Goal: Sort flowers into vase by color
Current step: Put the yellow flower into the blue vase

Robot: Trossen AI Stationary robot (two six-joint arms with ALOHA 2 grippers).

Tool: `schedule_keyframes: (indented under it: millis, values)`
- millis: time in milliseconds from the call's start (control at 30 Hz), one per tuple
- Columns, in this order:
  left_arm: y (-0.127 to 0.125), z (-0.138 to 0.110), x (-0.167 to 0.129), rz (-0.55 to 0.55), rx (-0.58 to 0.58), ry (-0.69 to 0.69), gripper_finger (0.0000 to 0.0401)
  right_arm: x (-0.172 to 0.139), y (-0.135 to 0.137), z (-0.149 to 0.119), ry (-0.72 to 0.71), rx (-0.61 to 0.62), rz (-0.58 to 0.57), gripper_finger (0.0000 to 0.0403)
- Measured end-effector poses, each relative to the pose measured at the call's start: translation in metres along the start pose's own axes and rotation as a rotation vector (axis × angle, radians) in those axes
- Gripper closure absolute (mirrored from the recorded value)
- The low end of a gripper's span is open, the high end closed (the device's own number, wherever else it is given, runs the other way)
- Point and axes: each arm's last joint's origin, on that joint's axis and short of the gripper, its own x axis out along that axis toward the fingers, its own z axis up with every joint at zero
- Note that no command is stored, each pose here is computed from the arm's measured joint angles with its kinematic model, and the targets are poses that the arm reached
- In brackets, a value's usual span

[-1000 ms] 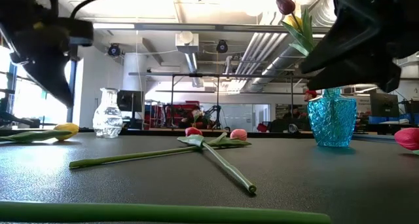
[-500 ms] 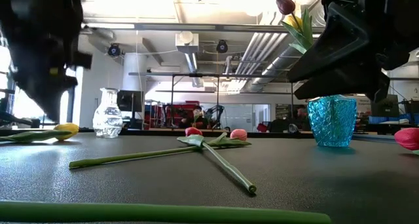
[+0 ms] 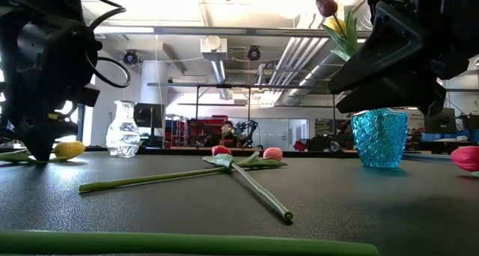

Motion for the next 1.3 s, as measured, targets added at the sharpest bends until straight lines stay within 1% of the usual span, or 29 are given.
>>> schedule_keyframes:
  millis: [233,333,433,700,800,867,1000,1100,1200,1300]
  values:
    - [-0.001,0.0,0.0,-0.015,0.012,0.004,0.0238,0.0,0.001,0.0,-0.002,0.005,0.004,0.0238]
    - [-0.002,0.0,0.0,-0.026,0.028,0.001,0.0254,0.0,0.001,0.0,-0.002,0.006,0.004,0.0238]
    - [-0.003,0.0,0.001,-0.035,0.034,-0.001,0.028,0.0,0.001,0.0,-0.002,0.005,0.005,0.0238]
    - [-0.006,0.001,0.001,-0.058,0.027,-0.019,0.0369,0.0,0.001,0.0,-0.002,0.005,0.005,0.0238]
    - [-0.006,-0.001,0.0,-0.058,0.042,-0.029,0.0393,0.0,0.001,0.0,-0.005,0.011,0.01,0.0238]
    - [-0.007,-0.001,-0.002,-0.061,0.05,-0.038,0.0396,0.0,0.002,0.001,-0.008,0.018,0.017,0.0238]
    - [-0.014,0.001,-0.014,-0.093,0.098,-0.08,0.0393,-0.002,0.004,0.004,-0.005,-0.029,0.037,0.0238]
    - [-0.022,0.006,-0.03,-0.155,0.134,-0.144,0.0393,-0.009,0.007,0.013,-0.013,-0.063,0.063,0.0238]
    - [-0.028,0.011,-0.045,-0.174,0.168,-0.223,0.0396,-0.017,0.009,0.024,-0.032,-0.073,0.09,0.0238]
    - [-0.033,0.018,-0.062,-0.199,0.177,-0.319,0.0397,-0.027,0.011,0.037,-0.059,-0.075,0.119,0.0238]
